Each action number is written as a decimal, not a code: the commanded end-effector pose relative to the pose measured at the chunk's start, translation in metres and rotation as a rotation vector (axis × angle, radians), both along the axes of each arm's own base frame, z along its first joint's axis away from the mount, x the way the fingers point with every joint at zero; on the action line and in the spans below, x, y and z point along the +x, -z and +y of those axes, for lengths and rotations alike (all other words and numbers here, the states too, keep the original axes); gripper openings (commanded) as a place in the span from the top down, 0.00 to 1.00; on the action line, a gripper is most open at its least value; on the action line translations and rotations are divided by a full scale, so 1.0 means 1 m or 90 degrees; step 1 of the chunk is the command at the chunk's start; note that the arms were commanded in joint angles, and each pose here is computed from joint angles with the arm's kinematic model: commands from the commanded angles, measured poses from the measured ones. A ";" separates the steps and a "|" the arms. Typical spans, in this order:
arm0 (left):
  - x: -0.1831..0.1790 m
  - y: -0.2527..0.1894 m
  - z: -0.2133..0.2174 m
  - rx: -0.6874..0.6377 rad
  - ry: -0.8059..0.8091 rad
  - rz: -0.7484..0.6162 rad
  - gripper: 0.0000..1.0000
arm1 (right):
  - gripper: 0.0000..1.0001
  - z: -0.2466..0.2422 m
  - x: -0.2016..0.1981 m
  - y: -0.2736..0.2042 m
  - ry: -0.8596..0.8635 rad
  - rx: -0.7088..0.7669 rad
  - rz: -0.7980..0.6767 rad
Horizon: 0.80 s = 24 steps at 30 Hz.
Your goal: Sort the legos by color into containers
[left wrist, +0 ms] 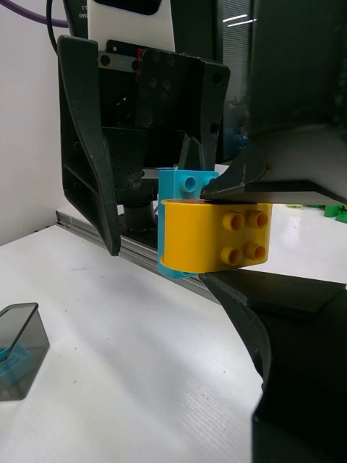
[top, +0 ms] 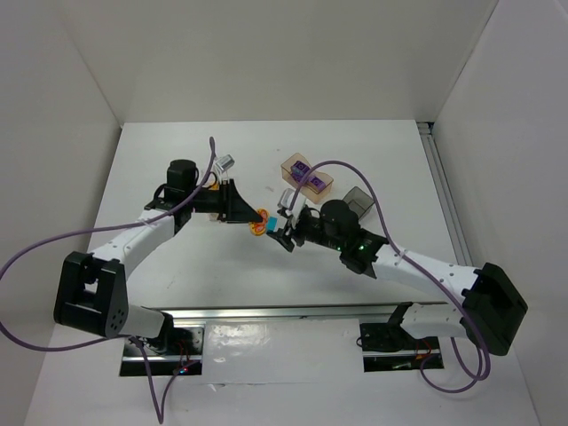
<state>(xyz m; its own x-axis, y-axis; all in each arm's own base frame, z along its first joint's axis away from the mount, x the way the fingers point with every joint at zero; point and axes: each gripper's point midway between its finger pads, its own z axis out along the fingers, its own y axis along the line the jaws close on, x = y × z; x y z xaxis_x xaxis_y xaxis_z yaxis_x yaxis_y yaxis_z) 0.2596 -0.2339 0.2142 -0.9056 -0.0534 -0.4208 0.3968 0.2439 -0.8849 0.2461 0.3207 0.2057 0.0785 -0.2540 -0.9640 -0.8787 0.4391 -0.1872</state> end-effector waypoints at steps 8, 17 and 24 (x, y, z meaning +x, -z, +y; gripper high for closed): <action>0.002 -0.012 -0.001 -0.012 0.024 -0.026 1.00 | 0.35 0.013 0.009 -0.028 -0.014 0.023 -0.034; 0.004 -0.010 -0.001 -0.012 0.024 -0.026 1.00 | 0.65 0.023 0.006 -0.026 -0.042 0.031 -0.018; 0.007 -0.011 0.002 -0.008 0.012 -0.015 1.00 | 0.84 0.007 0.009 -0.026 0.011 0.043 -0.022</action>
